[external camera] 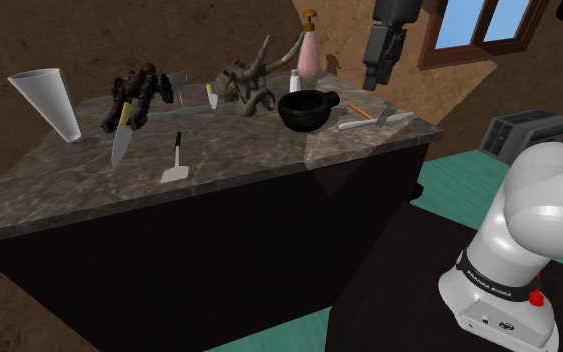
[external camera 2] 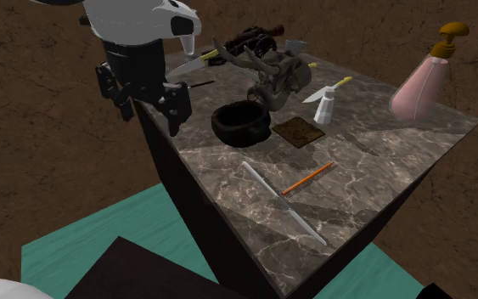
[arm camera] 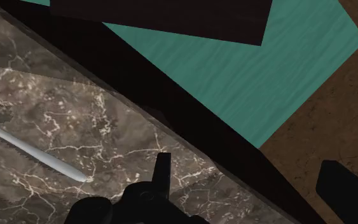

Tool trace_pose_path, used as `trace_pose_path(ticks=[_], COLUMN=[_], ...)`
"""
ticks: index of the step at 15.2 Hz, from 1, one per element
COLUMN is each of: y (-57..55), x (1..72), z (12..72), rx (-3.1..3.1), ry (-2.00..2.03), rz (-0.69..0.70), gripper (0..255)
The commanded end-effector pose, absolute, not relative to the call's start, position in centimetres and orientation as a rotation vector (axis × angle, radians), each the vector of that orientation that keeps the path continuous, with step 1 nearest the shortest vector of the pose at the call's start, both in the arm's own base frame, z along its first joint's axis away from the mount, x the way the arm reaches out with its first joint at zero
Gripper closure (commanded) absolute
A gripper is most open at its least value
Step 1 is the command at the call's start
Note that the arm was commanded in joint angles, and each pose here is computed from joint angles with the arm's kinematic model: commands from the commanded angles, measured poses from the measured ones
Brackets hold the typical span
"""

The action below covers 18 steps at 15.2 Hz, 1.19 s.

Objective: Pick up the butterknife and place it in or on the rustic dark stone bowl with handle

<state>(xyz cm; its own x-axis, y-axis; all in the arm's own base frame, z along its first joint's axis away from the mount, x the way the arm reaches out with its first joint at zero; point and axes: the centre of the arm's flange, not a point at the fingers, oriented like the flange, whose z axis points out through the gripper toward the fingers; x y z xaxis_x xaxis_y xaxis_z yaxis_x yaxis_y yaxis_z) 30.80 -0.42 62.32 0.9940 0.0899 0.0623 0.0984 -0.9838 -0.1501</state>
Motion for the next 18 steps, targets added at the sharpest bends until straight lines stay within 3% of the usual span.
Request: trace_pose_path(ticks=[1,18], y=[-0.4,-18.9], x=[30.8,36.1], z=[62.3,51.9], rx=[-2.983,-2.772], ry=[-0.142,-1.214], rz=[-0.083,-0.146], gripper=[0,0])
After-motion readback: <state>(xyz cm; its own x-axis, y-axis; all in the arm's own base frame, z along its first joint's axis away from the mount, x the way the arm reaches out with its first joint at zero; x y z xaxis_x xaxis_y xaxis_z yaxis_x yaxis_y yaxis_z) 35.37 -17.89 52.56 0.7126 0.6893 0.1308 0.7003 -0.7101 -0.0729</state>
